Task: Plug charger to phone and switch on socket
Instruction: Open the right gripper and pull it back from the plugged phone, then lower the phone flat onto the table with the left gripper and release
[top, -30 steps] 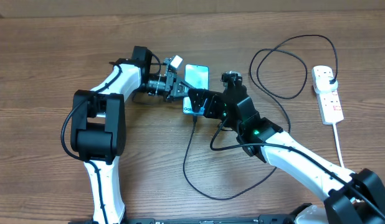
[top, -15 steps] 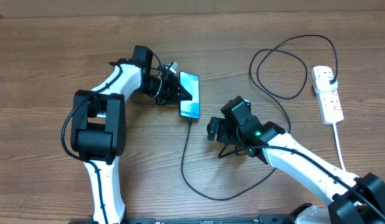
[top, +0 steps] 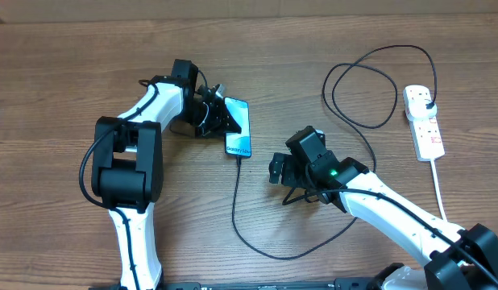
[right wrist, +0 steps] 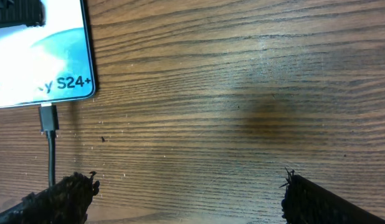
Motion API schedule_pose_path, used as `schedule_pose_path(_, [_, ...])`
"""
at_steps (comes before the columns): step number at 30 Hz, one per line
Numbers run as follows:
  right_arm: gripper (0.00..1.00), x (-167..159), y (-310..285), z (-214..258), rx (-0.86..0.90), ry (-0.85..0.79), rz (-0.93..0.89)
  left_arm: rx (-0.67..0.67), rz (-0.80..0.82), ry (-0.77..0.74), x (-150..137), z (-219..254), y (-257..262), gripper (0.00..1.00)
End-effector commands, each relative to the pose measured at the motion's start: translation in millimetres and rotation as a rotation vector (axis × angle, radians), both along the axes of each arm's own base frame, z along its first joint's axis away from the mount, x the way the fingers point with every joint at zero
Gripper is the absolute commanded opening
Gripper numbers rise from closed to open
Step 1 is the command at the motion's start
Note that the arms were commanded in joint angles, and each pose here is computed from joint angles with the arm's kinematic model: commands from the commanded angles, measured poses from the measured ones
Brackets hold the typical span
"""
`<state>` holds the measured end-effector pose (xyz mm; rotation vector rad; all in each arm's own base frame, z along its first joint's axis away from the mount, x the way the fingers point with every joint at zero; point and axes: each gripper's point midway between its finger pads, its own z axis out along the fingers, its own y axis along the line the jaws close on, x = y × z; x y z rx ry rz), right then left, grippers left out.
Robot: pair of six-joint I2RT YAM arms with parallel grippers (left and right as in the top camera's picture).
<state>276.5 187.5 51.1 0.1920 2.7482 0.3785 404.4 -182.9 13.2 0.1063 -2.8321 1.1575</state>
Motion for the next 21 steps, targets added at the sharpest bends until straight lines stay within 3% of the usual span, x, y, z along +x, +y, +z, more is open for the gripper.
schedule_pose_path(1, [1.0,4.7,1.0,8.5,0.002,-0.035,0.003,0.08,0.02,-0.013,4.5,-5.3,11.6,0.27])
schedule_pose_path(11, [1.0,4.7,1.0,8.5,0.002,-0.035,0.003,0.113,0.022,-0.018,5.4,-8.8,15.9,0.37])
schedule_pose_path(21, [1.0,4.7,1.0,8.5,0.002,-0.035,0.003,0.14,0.025,-0.022,6.2,-11.7,19.7,0.37])
